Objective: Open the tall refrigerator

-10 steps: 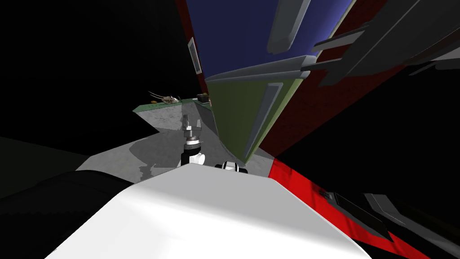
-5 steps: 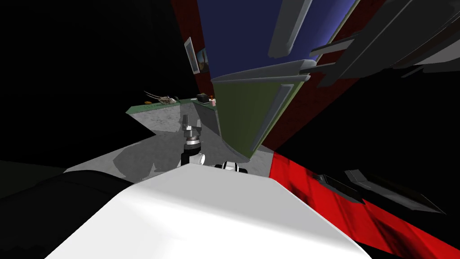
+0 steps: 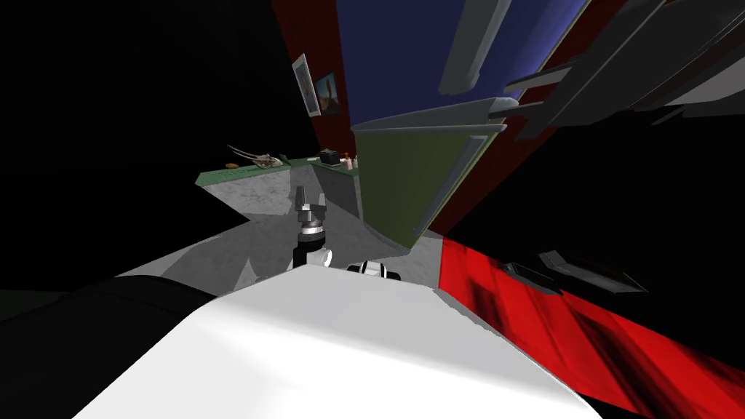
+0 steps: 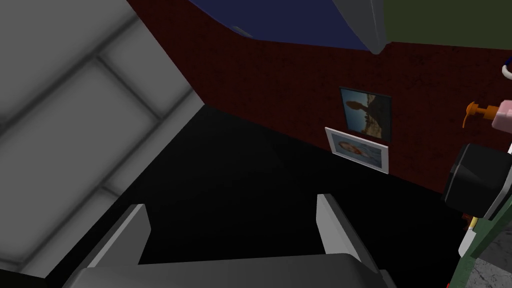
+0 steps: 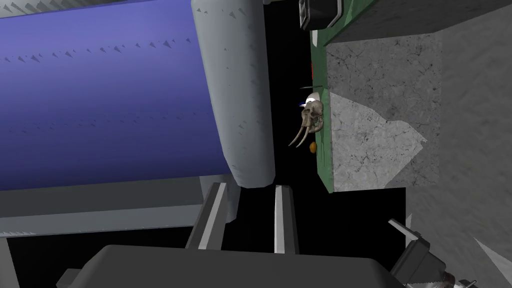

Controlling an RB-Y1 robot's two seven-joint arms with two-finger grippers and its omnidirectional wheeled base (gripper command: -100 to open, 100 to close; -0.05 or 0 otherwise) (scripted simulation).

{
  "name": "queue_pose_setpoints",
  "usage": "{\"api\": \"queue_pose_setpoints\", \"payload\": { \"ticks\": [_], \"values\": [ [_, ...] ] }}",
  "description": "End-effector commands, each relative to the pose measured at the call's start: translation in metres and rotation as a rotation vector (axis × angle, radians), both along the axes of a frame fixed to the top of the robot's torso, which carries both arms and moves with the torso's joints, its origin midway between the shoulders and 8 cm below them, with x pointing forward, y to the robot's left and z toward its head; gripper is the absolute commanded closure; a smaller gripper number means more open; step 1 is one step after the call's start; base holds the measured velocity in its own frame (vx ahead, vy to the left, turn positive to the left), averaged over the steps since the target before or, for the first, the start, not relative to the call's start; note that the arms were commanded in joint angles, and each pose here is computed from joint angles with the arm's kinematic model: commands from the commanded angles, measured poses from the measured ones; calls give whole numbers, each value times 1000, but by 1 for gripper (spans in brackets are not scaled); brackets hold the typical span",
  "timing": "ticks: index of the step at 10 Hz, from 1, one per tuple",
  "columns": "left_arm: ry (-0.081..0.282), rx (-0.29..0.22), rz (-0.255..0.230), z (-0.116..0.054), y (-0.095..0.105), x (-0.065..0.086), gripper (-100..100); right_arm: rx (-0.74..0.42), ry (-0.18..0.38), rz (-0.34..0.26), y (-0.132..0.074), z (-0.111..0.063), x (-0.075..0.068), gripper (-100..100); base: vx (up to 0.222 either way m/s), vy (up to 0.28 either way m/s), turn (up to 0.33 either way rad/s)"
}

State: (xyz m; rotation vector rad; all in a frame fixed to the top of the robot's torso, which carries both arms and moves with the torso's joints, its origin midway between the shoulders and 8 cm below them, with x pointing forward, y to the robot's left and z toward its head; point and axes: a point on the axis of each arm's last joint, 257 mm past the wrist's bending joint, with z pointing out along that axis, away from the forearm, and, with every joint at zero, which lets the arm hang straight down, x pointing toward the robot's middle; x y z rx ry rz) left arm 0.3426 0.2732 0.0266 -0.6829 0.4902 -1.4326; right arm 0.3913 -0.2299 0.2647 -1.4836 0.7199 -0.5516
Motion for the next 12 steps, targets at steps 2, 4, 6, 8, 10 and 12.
{"api": "queue_pose_setpoints", "payload": {
  "ticks": [2,4,6,8,10,12],
  "values": [
    [0,0,0,0,0,0,0,-2,5,-35,-11,-2,10,100,-57,261,-200],
    [0,0,0,0,0,0,0,0,1,-54,-17,0,15,100,-75,297,-87],
    [0,0,0,0,0,0,0,1,-3,-72,-23,1,19,100,-128,321,-151],
    [0,0,0,0,0,0,0,3,-11,-109,-35,5,28,100,-99,324,-148],
    [0,0,0,0,0,0,0,4,-16,-127,-41,6,32,100,-66,274,-110],
    [0,0,0,0,0,0,0,5,-20,-145,-47,8,36,100,-85,291,-142]
  ]
}}
